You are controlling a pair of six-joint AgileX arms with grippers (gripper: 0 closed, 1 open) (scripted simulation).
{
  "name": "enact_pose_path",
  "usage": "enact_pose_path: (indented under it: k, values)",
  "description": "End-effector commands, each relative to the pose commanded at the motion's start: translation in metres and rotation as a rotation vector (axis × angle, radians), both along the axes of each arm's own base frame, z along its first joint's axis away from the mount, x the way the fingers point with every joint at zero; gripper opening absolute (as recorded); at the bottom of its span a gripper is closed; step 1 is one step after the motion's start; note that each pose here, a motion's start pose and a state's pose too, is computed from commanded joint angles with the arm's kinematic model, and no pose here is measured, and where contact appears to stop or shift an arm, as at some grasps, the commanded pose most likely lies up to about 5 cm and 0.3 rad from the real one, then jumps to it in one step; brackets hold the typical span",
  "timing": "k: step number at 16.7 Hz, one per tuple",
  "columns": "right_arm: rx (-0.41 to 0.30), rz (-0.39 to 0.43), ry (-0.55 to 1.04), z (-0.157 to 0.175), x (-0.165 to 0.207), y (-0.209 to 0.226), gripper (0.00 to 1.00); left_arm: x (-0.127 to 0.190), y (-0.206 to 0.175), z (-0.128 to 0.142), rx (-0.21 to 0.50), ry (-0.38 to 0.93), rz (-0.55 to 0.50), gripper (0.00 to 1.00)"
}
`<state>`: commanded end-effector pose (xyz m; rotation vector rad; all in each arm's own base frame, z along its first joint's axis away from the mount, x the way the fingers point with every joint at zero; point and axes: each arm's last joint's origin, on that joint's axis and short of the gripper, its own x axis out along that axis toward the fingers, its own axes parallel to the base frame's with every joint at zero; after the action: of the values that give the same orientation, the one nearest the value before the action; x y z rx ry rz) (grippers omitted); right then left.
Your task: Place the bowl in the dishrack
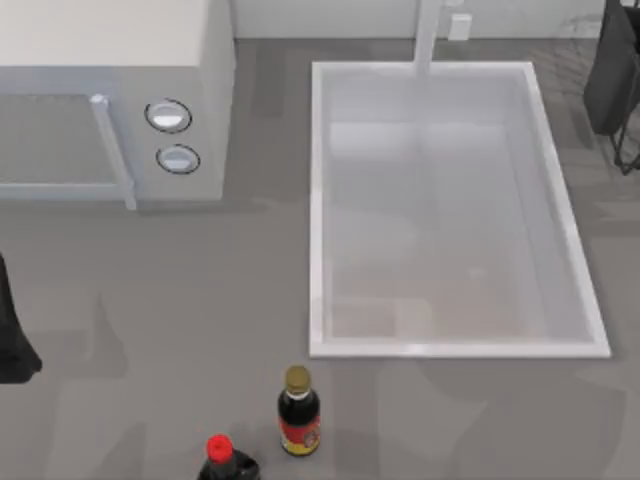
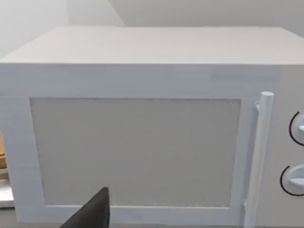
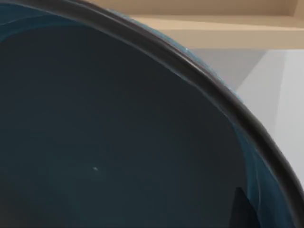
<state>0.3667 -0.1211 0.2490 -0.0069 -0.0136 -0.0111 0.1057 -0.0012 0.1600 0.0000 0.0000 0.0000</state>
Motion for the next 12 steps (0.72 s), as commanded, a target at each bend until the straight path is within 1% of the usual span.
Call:
enact_pose_path:
  k: [3, 8, 12]
  values:
    - [0.006, 0.001, 0.012, -0.027, 0.011, 0.012, 0.00, 0.000, 0.000, 0.000, 0.000, 0.000, 0.000, 1.00]
    - [0.007, 0.001, 0.014, -0.030, 0.012, 0.013, 0.00, 0.000, 0.000, 0.000, 0.000, 0.000, 0.000, 1.00]
    - [0.007, 0.001, 0.014, -0.030, 0.012, 0.013, 0.30, 0.000, 0.000, 0.000, 0.000, 0.000, 0.000, 1.00]
